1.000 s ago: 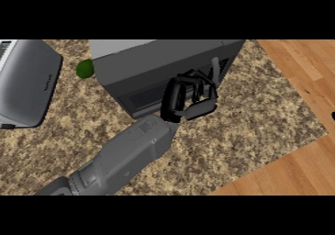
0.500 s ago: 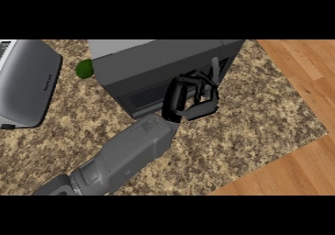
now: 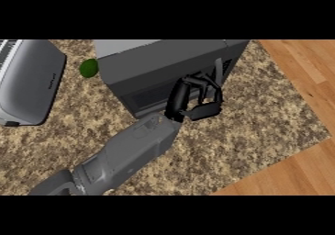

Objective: Pick up the milk, place it into the microwave and close the microwave

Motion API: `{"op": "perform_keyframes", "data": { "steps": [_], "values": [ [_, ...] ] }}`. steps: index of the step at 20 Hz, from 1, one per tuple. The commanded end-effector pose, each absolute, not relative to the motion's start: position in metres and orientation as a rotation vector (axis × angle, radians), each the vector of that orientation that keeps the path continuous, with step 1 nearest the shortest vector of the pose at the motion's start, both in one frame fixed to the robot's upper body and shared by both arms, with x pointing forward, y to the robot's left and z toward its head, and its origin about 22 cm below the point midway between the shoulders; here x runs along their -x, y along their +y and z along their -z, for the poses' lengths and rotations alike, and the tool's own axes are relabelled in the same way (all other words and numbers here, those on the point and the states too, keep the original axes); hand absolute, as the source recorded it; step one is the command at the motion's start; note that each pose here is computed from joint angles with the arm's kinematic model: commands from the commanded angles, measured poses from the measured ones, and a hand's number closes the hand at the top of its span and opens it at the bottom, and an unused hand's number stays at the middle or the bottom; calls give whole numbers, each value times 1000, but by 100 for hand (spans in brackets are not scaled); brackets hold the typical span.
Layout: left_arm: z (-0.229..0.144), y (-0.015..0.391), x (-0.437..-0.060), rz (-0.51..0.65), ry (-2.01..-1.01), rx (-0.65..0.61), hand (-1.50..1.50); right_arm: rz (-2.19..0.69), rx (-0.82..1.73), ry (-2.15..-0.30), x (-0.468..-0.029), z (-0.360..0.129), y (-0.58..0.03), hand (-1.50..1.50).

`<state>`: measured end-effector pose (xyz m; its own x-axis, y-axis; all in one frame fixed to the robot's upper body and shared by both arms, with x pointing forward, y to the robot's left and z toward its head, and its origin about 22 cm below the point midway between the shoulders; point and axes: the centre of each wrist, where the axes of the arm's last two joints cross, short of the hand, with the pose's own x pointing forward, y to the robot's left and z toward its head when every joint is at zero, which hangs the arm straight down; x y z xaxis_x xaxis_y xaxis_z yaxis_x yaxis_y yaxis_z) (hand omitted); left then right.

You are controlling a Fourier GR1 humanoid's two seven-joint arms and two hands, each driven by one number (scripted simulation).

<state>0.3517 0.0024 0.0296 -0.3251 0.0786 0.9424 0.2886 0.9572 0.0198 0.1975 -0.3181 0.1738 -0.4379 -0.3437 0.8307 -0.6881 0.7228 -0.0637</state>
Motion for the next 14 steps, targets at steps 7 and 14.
{"op": "perform_keyframes", "data": {
  "steps": [7, 14],
  "values": [
    [5, 35, -360, 62, -1710, 30, 150, -494, -745, -2068, -188, -183, -327, -150],
    [12, 38, -357, 65, -1699, 64, -150, -485, -727, -2049, -179, -184, -329, -150]
  ]
}}
